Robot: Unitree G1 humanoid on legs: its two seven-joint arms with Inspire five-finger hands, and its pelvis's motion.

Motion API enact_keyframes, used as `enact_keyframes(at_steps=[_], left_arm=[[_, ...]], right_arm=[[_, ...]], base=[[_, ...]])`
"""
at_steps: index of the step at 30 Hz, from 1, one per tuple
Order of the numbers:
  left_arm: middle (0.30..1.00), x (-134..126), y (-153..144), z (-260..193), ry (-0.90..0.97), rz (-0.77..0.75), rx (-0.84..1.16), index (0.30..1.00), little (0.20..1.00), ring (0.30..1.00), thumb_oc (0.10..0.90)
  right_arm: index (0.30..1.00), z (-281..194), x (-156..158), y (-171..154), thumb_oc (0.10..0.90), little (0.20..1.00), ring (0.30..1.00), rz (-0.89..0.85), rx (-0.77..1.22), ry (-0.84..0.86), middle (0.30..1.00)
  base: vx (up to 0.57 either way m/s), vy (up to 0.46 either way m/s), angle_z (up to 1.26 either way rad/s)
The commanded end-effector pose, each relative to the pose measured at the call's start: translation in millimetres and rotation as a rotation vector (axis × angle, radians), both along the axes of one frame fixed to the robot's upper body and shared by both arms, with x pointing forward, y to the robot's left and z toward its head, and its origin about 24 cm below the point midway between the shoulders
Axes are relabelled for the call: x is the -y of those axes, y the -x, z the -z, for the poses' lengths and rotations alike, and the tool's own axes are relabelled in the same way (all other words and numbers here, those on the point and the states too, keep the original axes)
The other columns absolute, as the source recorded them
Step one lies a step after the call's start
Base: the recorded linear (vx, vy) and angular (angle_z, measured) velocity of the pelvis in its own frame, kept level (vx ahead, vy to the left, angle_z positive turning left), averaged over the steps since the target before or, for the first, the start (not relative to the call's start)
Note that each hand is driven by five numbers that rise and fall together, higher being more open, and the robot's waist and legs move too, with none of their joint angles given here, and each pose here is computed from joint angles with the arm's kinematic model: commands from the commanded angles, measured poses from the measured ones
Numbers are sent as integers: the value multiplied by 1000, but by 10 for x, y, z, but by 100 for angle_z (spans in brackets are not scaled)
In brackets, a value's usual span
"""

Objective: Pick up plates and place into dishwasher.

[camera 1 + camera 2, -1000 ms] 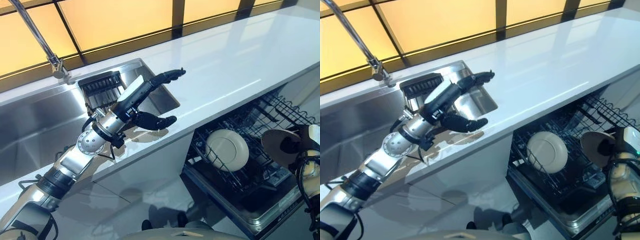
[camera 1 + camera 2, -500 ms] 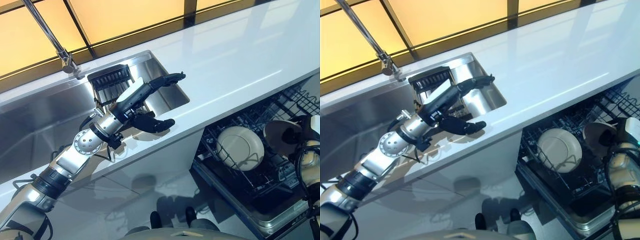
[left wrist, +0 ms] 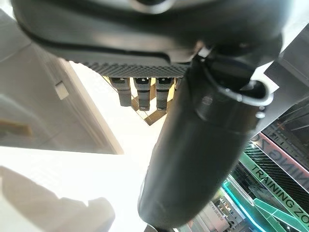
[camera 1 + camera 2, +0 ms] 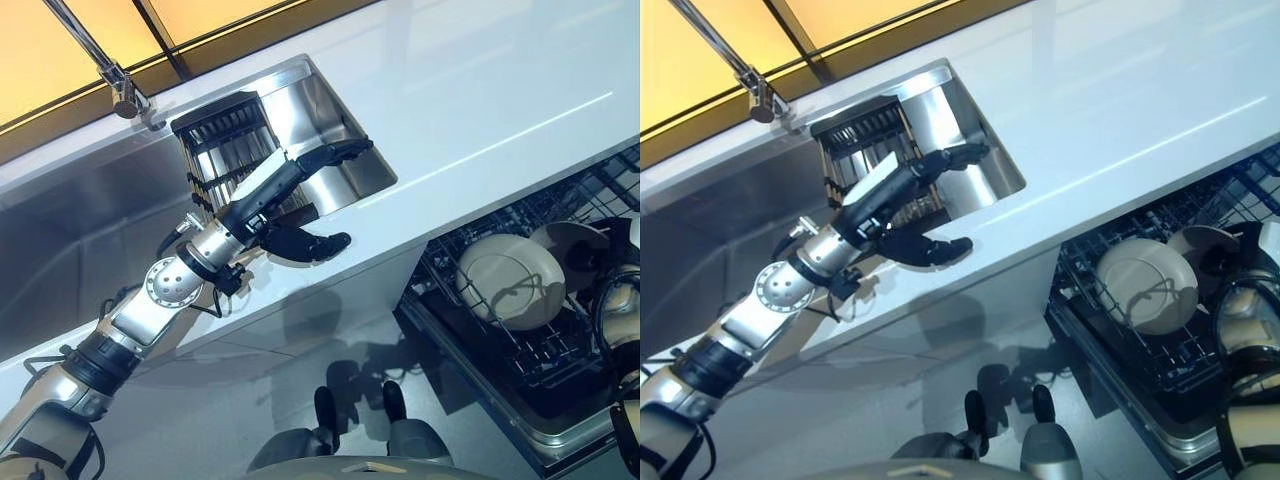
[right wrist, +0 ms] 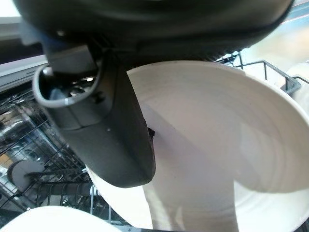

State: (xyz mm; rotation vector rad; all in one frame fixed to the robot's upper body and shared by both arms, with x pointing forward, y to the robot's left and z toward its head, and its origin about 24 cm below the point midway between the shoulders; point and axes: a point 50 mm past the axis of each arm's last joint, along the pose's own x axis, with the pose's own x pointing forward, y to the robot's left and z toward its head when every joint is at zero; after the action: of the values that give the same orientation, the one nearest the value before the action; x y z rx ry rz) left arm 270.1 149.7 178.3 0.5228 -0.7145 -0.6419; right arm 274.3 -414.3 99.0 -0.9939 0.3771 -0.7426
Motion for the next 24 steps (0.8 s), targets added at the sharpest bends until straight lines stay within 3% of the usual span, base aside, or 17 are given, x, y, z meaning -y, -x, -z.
enact_keyframes(at_steps=[1,8,9,10,24], left_arm=[[900,135,119,-603,141,139,260,900,900,900,800],[900,144,139,-640,129,147,283,900,900,900,800],[900,150,144,-642,127,152,284,900,900,900,800],[900,151,146,-642,126,153,285,900,900,900,800],[900,135,132,-558,113,164,257,900,900,900,800]], right_arm=[[300,-354,143,-24,100,200,300,68,122,68,300],[300,-274,132,-18,100,200,300,60,130,9,300],[516,-273,134,-5,353,453,516,60,135,23,516],[900,-281,134,-1,800,900,900,62,140,31,900],[900,-514,121,11,800,900,900,25,211,156,900]], base=[[-58,-25,0],[-13,-6,0],[0,0,0],[0,0,0],[0,0,0]])
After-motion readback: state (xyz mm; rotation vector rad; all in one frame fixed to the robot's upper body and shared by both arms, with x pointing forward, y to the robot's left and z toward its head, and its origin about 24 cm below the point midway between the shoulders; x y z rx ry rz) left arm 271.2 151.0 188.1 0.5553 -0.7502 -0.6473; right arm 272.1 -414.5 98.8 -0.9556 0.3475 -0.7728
